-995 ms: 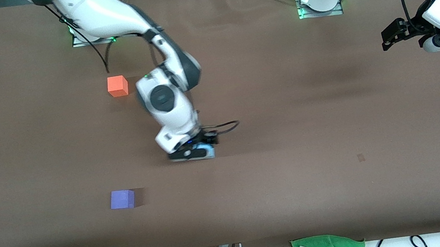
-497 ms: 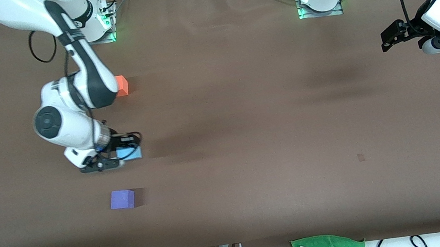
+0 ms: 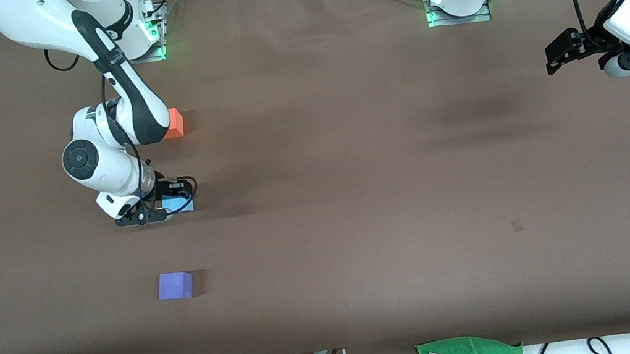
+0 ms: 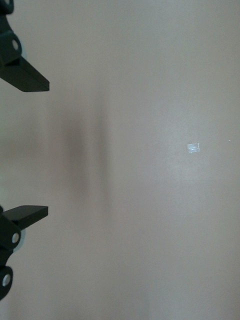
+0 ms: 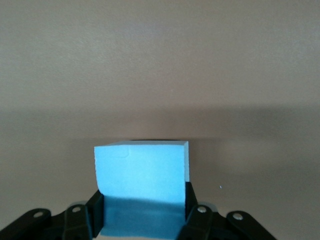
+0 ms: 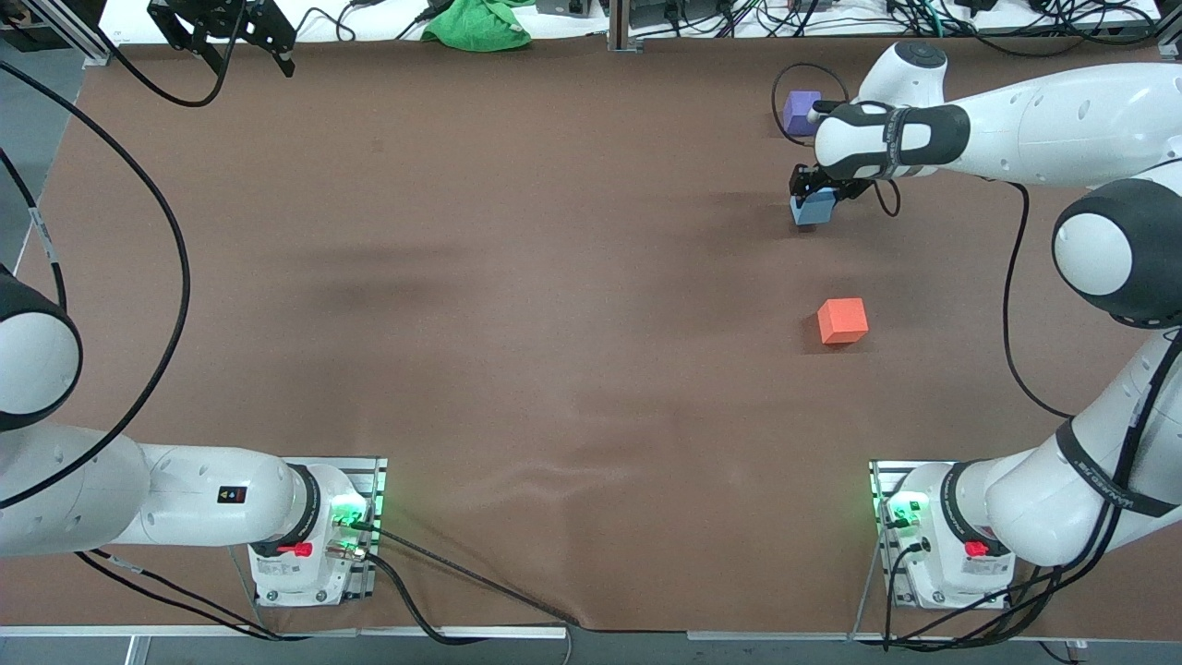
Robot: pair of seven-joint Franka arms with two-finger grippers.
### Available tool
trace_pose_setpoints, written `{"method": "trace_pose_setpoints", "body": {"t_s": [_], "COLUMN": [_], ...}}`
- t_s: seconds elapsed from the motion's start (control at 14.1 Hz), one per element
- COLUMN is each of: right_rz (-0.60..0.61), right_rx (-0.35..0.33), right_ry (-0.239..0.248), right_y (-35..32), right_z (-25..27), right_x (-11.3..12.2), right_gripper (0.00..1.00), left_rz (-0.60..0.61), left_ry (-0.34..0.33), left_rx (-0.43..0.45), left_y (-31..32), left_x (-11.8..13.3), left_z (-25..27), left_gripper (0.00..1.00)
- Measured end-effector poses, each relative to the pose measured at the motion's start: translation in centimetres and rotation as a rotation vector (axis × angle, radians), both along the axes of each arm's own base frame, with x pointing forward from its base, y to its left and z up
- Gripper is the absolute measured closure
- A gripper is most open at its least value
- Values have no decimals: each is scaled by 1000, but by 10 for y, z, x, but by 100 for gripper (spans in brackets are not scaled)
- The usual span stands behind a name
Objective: Place blue block between orange and purple blocks
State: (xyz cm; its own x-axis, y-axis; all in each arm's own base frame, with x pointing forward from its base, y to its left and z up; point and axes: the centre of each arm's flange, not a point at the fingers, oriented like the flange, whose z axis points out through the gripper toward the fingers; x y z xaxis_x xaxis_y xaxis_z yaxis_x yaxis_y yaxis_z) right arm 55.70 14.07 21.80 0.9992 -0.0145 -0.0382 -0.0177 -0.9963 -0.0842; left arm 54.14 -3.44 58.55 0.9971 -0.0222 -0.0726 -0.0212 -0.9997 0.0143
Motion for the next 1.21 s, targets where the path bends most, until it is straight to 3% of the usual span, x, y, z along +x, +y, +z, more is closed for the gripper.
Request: {"method": "trace_pose_setpoints", "body": {"t_s": [0.21,0.5,0.57,0.92,1.07,1.21], "right_rz": [-10,-12,-11,-46,-35,-4], "right_rx": [-1,-2,2,60,81,74], "right_ry": [-15,-23,-32,-122,-119,-86], "right_y": [-2,-2,-1,20,23,21], "right_z": [-8,-10,-6,74,113,155], "right_x": [-3,-2,0,10,8,7], "right_gripper": [40,4,1,0,0,0], "left_rz": [0,0,0,0,0,0], "left_ry": [0,0,1,12,12,11], "left_rx": [0,0,0,1,1,1], "left_y": [0,0,0,0,0,0], "left_x": [0,0,0,-1,-1,-1], "left_z": [0,0,0,-1,-1,0], "left_gripper": [0,0,0,0,0,0]}}
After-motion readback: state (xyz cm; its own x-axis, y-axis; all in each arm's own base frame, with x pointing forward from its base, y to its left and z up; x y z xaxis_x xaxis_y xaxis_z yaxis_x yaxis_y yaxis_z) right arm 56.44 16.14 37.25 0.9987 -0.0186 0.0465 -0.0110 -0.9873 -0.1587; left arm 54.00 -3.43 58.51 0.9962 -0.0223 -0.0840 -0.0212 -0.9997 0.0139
